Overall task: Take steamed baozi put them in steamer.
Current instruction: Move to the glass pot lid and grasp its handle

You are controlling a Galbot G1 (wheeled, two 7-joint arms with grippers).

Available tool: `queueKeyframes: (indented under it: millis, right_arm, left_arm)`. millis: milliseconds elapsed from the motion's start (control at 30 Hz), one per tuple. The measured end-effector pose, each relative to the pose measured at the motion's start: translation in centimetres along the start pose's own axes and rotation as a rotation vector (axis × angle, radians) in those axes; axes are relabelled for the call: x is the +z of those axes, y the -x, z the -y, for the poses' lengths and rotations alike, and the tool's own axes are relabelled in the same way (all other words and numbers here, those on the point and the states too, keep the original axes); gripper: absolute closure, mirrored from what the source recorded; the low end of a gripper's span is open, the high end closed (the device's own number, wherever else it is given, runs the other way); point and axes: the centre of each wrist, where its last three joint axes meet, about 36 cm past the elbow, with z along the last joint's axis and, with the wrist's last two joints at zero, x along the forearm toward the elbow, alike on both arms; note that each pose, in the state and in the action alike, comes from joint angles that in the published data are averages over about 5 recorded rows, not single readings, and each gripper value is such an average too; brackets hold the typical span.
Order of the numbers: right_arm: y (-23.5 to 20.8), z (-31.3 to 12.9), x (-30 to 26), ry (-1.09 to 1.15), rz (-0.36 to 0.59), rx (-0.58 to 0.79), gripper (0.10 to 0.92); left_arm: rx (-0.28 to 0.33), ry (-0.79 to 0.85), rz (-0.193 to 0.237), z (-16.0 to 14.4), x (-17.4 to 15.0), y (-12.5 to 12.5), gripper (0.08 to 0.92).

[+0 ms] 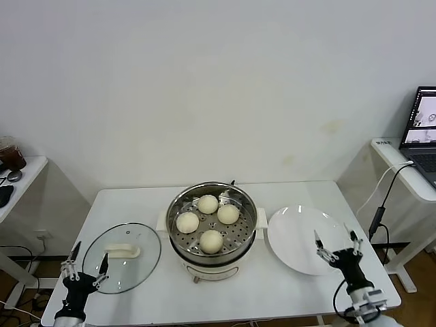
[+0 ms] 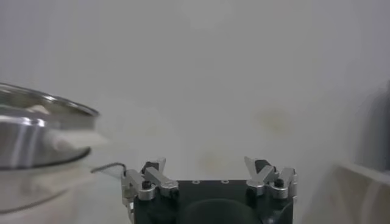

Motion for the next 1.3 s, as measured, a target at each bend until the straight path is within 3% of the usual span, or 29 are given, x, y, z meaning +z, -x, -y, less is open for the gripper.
queueKeyframes:
  millis: [267,567,1300]
  right_arm:
    - [-2.0,-0.6,0.6,0.045,-0.045,0.05,0.2]
    - [-3.2,-1.0,1.1,0.058,-0.077,0.062,0.2]
    - [-4.3,-1.7,1.7,0.06,-0.113,0.06,0.2]
  left_arm:
    - [0.099,0.354,0.098,1.4,3.0,1.2,0.177]
    - [0.152,0.548,0.177,2.4,5.3,3.8,0.177]
    - [0.166,0.668,0.196,2.9,7.7,10.7,0.186]
